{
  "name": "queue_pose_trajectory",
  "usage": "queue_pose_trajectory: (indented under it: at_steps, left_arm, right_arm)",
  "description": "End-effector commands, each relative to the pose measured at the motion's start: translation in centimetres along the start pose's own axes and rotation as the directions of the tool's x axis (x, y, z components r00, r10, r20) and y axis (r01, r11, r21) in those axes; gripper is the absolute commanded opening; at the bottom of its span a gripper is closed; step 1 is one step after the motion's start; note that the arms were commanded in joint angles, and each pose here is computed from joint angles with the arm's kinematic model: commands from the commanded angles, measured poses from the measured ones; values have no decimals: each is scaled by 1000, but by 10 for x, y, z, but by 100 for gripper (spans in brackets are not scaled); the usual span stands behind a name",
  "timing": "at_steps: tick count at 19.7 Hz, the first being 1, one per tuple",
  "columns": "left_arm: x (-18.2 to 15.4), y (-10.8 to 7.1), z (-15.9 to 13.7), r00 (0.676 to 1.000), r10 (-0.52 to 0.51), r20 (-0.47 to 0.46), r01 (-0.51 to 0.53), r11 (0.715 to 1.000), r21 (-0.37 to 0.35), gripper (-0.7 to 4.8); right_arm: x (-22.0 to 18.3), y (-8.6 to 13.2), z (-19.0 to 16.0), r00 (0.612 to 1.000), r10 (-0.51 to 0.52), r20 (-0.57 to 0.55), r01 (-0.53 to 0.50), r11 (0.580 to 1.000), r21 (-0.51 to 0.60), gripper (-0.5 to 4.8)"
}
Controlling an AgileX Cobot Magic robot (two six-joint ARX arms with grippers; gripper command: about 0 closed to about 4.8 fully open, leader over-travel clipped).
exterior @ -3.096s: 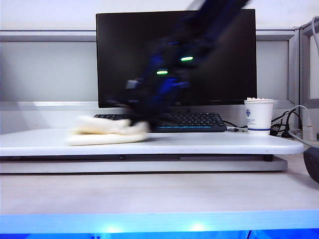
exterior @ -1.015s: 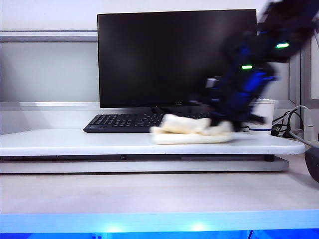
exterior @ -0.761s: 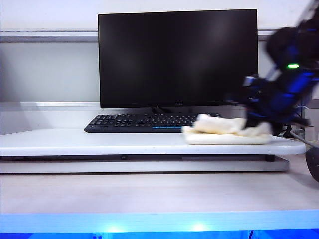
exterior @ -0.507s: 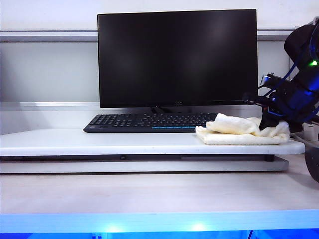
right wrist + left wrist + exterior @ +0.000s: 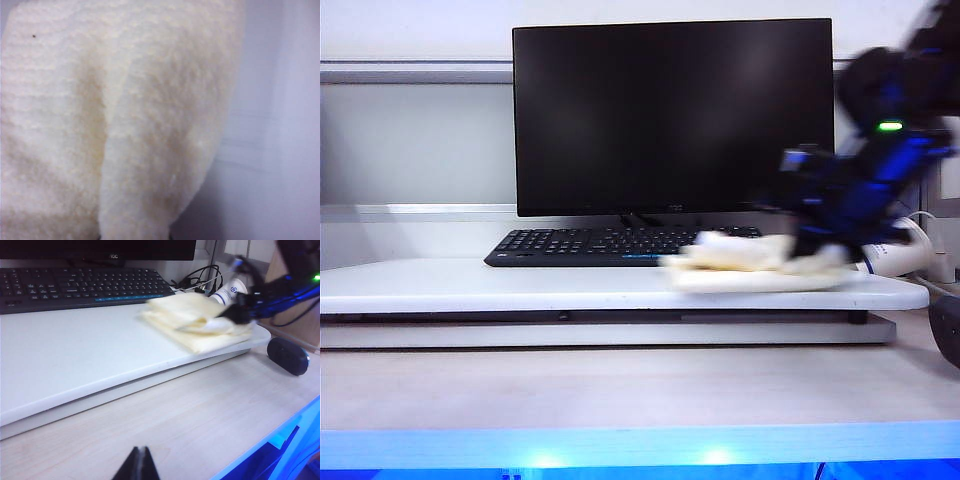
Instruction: Wipe the tabletop with a clean cloth to remove dust and stains.
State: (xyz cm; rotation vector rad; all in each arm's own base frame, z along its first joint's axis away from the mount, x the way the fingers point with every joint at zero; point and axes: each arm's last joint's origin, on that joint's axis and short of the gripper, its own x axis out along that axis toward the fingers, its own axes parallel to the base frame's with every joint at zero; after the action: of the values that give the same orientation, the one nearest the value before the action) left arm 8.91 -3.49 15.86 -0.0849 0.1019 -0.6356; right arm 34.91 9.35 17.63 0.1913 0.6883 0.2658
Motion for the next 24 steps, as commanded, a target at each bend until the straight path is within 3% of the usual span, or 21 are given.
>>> queue_pose_trajectory:
  at_steps: [1, 8, 15, 17, 21, 22, 23, 24]
  left_arm:
    - [0, 0, 0, 1000, 0, 5, 0, 1000, -1, -6]
    - [0, 0, 0, 1000, 0, 5, 0, 1000, -1, -6]
    - [0, 0, 0, 1000, 0, 4, 0, 1000, -2, -6]
    - [0, 0, 0, 1000, 0, 5, 0, 1000, -2, -6]
    - [0, 0, 0, 1000, -1, 5, 1, 1000, -2, -6]
    - [0, 0, 0, 1000, -1, 5, 1, 1000, -1, -6]
    - [0, 0, 0, 1000, -1, 5, 1, 1000, -2, -6]
    - [0, 0, 0, 1000, -1, 5, 1, 1000, -1, -6]
  right_arm:
    - [20, 27, 5, 998, 51, -28, -51, 999, 8, -6]
    - [59, 99, 14, 987, 156, -36, -158, 987, -36, -6]
    - [95, 186, 26, 960, 276, -58, -280, 955, -97, -6]
    - [98, 197, 24, 955, 290, -64, -296, 949, -107, -6]
    - [98, 196, 18, 958, 267, -107, -279, 953, -121, 9]
    - [97, 194, 21, 956, 272, -113, -286, 950, -128, 122]
    - [95, 193, 23, 958, 266, -110, -279, 952, -126, 317]
    - [93, 192, 26, 962, 257, -96, -268, 955, -125, 454]
